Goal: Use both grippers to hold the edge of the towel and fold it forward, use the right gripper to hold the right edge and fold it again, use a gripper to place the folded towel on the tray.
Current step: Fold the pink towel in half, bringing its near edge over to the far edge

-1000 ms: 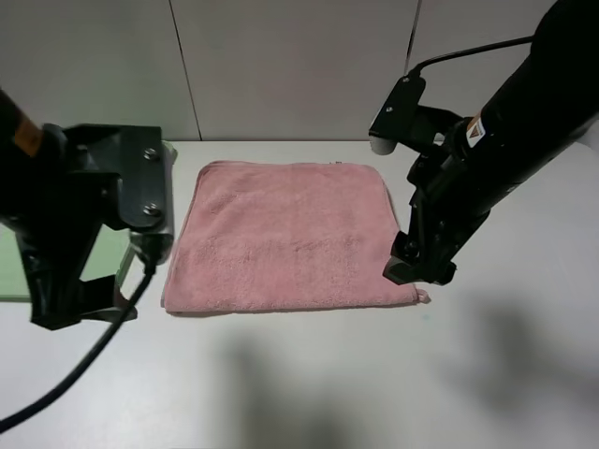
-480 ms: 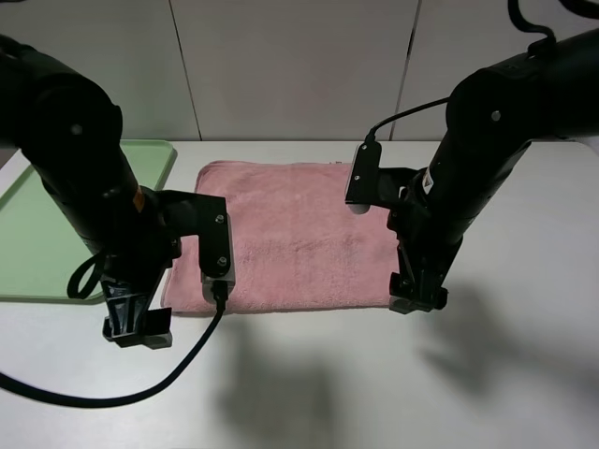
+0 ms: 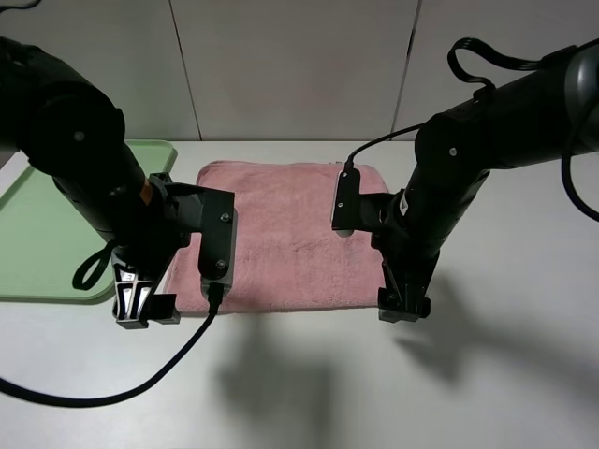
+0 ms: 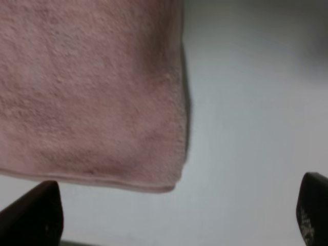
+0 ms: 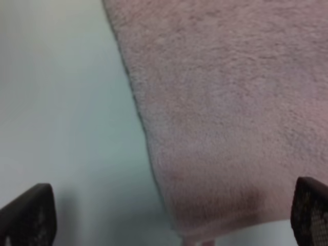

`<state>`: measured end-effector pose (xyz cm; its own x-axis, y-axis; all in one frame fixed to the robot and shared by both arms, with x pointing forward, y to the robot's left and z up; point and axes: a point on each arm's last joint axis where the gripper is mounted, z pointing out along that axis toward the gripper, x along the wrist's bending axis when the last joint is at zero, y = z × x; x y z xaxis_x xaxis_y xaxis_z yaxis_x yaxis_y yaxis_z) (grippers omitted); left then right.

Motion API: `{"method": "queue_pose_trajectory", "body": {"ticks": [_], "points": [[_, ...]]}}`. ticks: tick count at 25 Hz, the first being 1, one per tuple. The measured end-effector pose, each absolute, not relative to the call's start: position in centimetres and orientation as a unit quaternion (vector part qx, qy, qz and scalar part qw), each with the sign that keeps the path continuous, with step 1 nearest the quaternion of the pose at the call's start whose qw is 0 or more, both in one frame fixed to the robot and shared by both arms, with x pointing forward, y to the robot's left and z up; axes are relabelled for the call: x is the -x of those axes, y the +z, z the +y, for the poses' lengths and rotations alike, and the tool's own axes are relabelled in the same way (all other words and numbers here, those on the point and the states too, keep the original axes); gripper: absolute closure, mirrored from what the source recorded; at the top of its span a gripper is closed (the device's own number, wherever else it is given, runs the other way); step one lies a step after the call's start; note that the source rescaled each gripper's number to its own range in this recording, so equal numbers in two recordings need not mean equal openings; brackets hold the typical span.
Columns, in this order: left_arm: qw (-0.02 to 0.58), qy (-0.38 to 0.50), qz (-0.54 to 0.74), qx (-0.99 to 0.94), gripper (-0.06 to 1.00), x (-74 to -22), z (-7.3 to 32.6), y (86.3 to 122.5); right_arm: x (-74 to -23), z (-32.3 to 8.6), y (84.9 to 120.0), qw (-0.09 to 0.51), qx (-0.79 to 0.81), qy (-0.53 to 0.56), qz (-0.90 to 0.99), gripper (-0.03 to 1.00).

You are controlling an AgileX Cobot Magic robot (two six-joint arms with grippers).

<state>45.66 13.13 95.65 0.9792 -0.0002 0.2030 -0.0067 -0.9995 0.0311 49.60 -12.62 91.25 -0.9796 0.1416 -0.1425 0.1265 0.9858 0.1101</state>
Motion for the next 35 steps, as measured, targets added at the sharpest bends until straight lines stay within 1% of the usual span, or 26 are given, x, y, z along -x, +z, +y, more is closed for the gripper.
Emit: {"method": "queue_pose_trajectory", "body": {"ticks": [6,14,21,35], "points": [[0.018,0.101,-0.017,-0.995,0.04,-45.0,13.6,94.4,-50.0,-12.3,90.7,0.091,-0.033,0.058,0.994,-0.03],[0.003,0.081,-0.022,-0.996,0.04,-43.7,14.6,92.8,-50.1,-12.3,87.9,0.061,-0.028,0.037,0.997,-0.03],[0.021,0.098,-0.024,-0.995,0.04,-43.9,14.4,92.7,-50.2,-12.2,86.5,0.048,-0.024,0.025,0.998,-0.03],[0.072,0.152,-0.039,-0.985,0.06,-45.1,13.5,92.7,-50.3,-12.2,86.4,0.044,-0.025,0.023,0.998,-0.03]]}}
